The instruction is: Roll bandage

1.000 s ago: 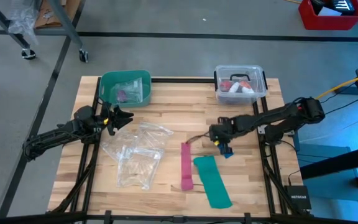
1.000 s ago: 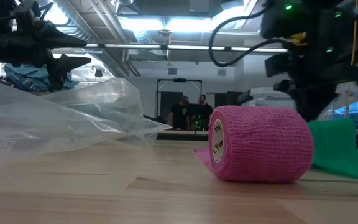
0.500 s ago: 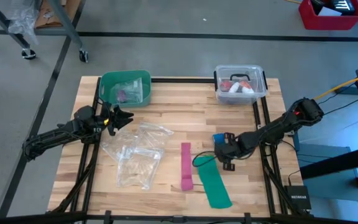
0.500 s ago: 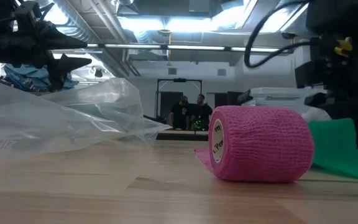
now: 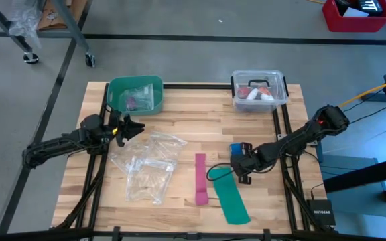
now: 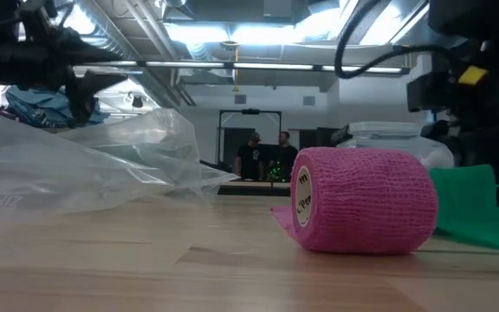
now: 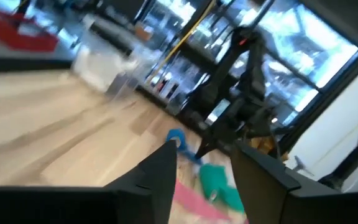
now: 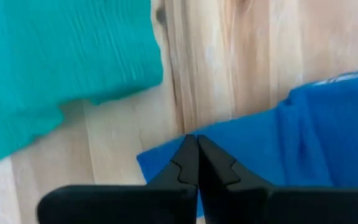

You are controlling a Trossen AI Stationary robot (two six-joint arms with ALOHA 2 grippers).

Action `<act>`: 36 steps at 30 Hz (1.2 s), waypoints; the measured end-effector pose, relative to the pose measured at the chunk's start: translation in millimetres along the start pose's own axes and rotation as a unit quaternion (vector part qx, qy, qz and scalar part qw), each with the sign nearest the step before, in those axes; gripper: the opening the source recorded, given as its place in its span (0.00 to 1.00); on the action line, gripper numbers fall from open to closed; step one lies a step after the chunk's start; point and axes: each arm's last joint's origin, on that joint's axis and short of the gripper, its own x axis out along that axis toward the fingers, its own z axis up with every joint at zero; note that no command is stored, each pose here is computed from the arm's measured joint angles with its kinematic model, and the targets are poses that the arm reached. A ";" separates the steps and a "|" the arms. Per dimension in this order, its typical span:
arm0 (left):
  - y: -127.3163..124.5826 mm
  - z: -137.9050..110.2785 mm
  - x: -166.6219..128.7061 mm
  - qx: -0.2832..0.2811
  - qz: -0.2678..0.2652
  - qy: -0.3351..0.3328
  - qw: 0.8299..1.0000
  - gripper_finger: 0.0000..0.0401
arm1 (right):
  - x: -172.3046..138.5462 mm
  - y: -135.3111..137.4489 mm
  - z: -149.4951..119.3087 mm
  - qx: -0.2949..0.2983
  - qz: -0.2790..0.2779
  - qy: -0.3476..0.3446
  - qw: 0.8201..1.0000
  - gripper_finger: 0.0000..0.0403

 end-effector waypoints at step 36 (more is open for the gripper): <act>-24.6 15.8 260.5 0.119 -0.002 0.135 0.984 0.00 | -28.0 28.0 -17.3 0.006 -0.058 0.019 0.998 0.00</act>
